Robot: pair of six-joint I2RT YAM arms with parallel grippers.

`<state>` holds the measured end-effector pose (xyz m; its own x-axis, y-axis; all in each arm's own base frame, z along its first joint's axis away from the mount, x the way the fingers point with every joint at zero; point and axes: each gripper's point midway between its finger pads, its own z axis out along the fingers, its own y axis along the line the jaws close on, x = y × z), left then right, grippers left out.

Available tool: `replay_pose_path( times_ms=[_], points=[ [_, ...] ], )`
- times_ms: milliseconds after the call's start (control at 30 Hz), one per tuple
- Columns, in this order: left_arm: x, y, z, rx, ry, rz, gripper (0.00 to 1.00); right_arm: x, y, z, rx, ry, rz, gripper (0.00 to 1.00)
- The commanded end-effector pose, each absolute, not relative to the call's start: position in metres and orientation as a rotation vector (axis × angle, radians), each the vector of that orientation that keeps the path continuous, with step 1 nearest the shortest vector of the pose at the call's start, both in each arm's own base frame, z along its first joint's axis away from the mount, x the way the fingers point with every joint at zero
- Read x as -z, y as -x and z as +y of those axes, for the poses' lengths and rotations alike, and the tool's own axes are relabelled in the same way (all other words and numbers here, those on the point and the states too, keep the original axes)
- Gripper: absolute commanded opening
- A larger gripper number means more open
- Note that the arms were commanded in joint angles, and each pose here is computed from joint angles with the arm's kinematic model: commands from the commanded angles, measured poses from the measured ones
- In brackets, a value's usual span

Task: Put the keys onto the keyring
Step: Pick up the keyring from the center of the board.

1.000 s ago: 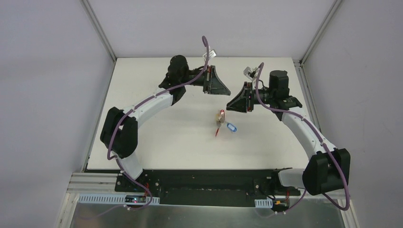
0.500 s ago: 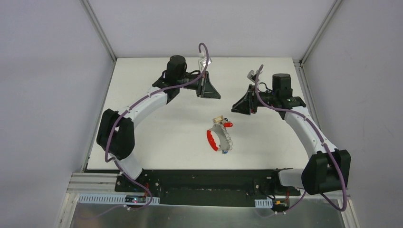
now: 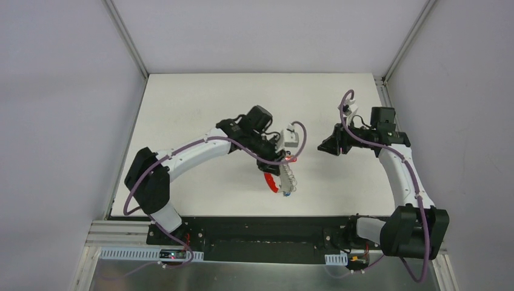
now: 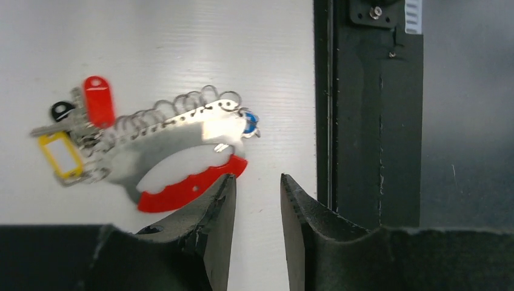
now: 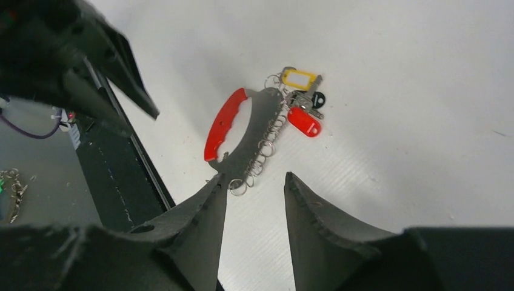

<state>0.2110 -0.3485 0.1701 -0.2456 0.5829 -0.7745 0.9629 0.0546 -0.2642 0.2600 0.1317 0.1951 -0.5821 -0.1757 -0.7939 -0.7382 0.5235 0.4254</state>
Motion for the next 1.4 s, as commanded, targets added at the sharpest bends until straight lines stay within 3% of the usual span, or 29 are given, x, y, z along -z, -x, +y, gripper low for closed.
replay_pose_path(
  times_ms=[0,100,367,900,1367],
  points=[
    [-0.133,-0.181,-0.357,0.923,-1.77,1.868,0.36,-0.185,-0.254,0.112,-0.945,0.685,2.103,0.43],
    [-0.114,-0.17,-0.37,0.838,-1.844,1.88,0.41,-0.181,-0.254,0.099,-0.909,0.622,2.122,0.44],
    [-0.08,-0.179,-0.394,0.692,-1.837,2.066,0.44,-0.177,-0.245,0.081,-0.886,0.529,2.154,0.44],
    [-0.05,-0.15,-0.408,0.769,-1.63,2.38,0.47,-0.175,-0.229,0.069,-0.942,0.434,2.146,0.43],
    [-0.039,-0.158,-0.41,0.66,-1.575,2.429,0.41,-0.188,-0.225,0.071,-0.95,0.432,2.087,0.44]
  ],
)
